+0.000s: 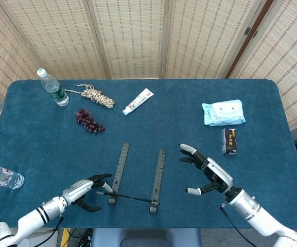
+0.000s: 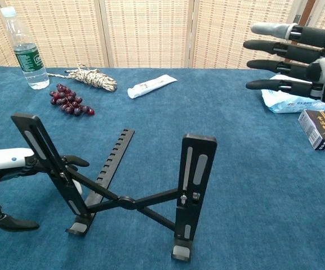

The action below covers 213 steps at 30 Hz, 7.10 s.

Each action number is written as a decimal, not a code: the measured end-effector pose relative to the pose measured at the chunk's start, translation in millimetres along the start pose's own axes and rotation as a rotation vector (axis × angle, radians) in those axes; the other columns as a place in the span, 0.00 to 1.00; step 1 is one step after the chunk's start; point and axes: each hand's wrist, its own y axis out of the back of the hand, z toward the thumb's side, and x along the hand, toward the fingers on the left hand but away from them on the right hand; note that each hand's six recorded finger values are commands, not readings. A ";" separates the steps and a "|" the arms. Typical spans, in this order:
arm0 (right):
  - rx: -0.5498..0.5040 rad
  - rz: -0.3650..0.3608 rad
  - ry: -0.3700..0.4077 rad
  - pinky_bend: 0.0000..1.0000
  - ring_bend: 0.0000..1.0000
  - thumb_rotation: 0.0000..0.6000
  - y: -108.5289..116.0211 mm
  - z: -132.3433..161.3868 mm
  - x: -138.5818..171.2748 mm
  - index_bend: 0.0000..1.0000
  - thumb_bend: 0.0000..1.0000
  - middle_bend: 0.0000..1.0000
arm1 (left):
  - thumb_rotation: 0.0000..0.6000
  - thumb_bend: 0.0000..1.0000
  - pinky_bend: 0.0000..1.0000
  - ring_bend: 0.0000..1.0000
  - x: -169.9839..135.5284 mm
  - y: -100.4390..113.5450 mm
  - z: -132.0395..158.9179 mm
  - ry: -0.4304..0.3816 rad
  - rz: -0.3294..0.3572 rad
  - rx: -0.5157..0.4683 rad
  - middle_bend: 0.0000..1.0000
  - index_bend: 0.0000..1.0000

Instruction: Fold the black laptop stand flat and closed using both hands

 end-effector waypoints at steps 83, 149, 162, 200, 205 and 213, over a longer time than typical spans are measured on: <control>0.509 0.383 -0.283 0.01 0.00 1.00 -67.0 -3.3 -49.3 0.00 0.00 0.00 | 1.00 0.23 0.00 0.03 -79.1 78.1 -25.8 0.208 0.394 0.209 0.04 0.24; 1.480 0.075 -0.209 0.00 0.00 1.00 17.1 -99.1 -152.0 0.00 0.00 0.00 | 1.00 0.23 0.00 0.03 -58.5 84.0 -36.3 0.230 0.354 0.348 0.04 0.24; 1.473 0.062 -0.210 0.00 0.00 1.00 9.4 -108.9 -183.6 0.00 0.01 0.00 | 1.00 0.23 0.00 0.03 -57.9 83.7 -37.0 0.225 0.346 0.355 0.04 0.24; 1.409 0.078 -0.068 0.00 0.00 1.00 -31.4 -90.1 -226.5 0.00 0.00 0.00 | 1.00 0.23 0.00 0.02 0.7 87.3 -64.7 0.225 0.298 0.496 0.02 0.00; 1.409 0.136 -0.008 0.00 0.00 1.00 -42.9 -78.2 -210.1 0.00 0.00 0.00 | 1.00 0.23 0.00 0.02 14.0 85.4 -63.3 0.212 0.294 0.469 0.01 0.00; 1.460 0.228 0.044 0.00 0.00 1.00 -58.4 -72.4 -185.2 0.00 0.00 0.00 | 1.00 0.23 0.00 0.01 35.1 86.3 -60.0 0.197 0.302 0.458 0.00 0.00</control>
